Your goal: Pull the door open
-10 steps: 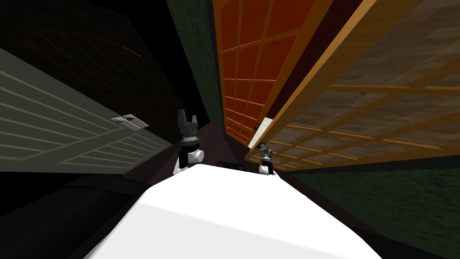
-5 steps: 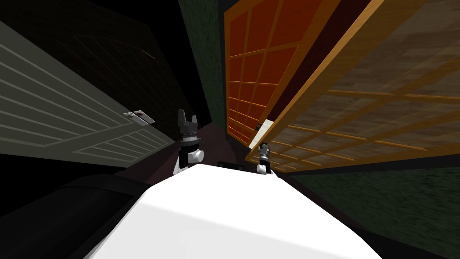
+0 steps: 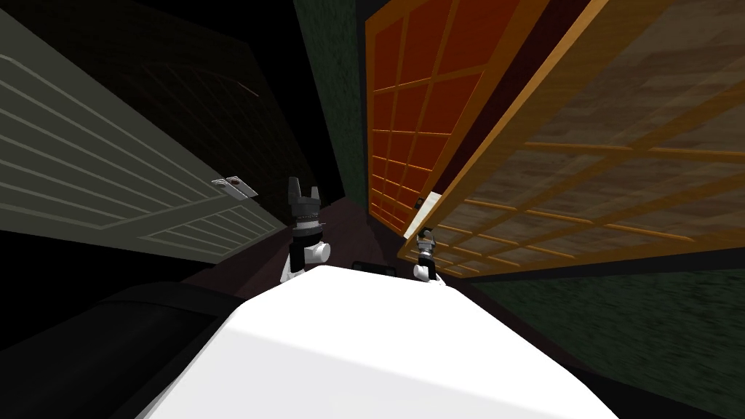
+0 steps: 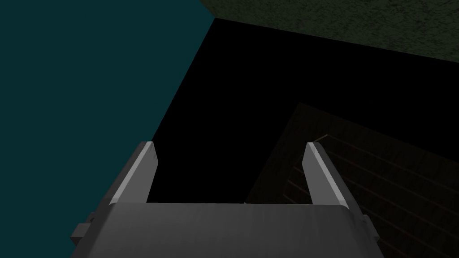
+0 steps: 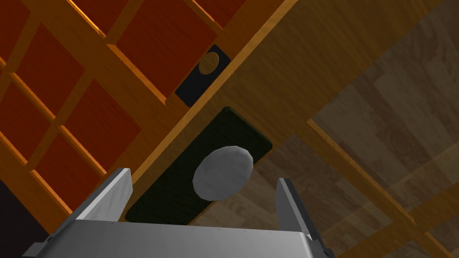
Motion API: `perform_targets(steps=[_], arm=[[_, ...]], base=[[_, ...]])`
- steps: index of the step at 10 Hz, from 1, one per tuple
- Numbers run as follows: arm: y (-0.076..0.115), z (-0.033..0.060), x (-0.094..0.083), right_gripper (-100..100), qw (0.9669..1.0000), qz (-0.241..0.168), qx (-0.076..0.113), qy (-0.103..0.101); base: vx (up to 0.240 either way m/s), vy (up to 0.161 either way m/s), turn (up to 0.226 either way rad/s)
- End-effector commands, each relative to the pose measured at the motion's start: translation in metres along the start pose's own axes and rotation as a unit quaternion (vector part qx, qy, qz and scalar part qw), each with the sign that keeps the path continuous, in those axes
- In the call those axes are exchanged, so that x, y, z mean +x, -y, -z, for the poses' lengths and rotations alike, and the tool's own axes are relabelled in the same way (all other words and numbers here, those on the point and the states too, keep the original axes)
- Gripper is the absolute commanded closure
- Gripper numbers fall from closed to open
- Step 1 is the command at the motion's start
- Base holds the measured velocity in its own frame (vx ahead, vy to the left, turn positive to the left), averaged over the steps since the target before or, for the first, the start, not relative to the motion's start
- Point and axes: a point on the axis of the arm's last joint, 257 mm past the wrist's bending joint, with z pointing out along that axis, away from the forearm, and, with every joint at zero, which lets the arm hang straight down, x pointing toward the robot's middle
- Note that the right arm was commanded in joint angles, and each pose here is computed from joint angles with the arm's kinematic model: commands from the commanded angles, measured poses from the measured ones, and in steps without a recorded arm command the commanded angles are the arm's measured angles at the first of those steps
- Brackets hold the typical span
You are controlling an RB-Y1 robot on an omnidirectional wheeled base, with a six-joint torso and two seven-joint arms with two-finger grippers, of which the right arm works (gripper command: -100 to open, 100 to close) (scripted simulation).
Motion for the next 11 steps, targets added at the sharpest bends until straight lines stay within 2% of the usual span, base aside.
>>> perform_targets(steps=[1,3,4,5,6,8,9,11], arm=[[0.002,0.0003,0.002,-100,0.9997,-0.023,0.000,0.000],[0.007,0.0004,0.006,-100,0.9977,-0.068,-0.001,0.001],[0.007,0.0004,0.006,-100,0.9971,-0.076,-0.001,0.001],[0.010,0.0005,0.008,-100,0.9949,-0.101,-0.002,0.001],[0.010,0.0005,0.008,-100,0.9947,-0.103,-0.002,0.001],[0.016,0.0006,0.013,-100,0.9889,-0.149,-0.002,0.002],[0.016,0.0006,0.013,-100,0.9879,-0.155,-0.002,0.002],[0.021,0.0008,0.017,-100,0.9802,-0.198,-0.003,0.002]], base=[[-0.060,-0.020,0.020],[-0.075,-0.019,0.045],[-0.060,-0.019,0.015],[-0.053,-0.026,0.024],[-0.040,-0.017,0.020],[-0.066,-0.021,0.041],[-0.062,-0.027,0.018],[-0.061,-0.031,0.038]])
